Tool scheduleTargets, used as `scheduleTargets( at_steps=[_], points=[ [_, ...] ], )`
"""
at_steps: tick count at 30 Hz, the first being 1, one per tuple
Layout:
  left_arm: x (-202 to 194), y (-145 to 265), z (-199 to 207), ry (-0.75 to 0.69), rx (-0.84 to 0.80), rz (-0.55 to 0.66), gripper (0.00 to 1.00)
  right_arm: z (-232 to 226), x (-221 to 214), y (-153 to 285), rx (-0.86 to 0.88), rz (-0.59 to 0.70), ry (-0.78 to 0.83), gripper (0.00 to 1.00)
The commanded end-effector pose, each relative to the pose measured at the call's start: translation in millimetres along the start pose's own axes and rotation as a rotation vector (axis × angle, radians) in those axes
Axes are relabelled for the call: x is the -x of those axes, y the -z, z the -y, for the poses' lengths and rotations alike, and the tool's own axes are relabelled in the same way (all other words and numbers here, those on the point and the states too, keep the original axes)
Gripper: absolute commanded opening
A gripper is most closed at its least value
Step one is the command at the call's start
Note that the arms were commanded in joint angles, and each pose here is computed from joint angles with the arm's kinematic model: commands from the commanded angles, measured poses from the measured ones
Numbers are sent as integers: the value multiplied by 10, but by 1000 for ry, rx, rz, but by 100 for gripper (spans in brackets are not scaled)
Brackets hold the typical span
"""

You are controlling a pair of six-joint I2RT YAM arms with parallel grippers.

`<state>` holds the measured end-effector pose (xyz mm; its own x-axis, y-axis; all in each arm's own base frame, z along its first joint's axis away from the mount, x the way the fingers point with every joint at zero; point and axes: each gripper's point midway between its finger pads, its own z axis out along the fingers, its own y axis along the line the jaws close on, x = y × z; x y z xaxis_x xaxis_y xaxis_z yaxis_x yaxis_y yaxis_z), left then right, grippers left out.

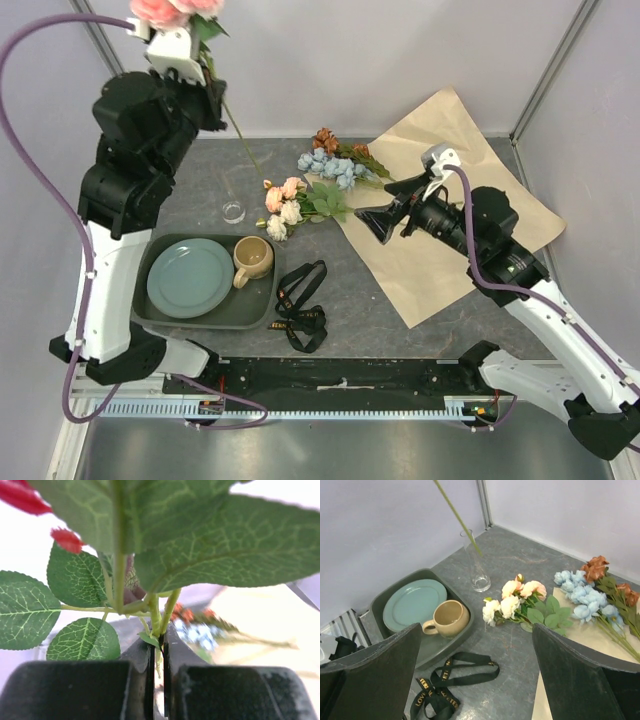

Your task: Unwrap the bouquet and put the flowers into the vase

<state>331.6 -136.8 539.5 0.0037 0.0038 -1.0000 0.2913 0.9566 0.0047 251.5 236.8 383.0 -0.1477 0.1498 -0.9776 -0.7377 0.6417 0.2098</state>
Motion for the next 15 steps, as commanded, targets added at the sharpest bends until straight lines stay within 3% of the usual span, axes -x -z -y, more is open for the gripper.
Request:
scheduleTargets(
  at_steps=[1,6,15],
  points=[
    [495,72,-586,-87,264,106,2,135,-299,20,-52,-100,25,98],
    [582,-74,-876,-115,365,128,2,221,-389,-27,-79,-130,56,98],
    [490,-177,-1201,-83,389,107,2,258,-552,-256,-56,-186,38,98]
  ],
)
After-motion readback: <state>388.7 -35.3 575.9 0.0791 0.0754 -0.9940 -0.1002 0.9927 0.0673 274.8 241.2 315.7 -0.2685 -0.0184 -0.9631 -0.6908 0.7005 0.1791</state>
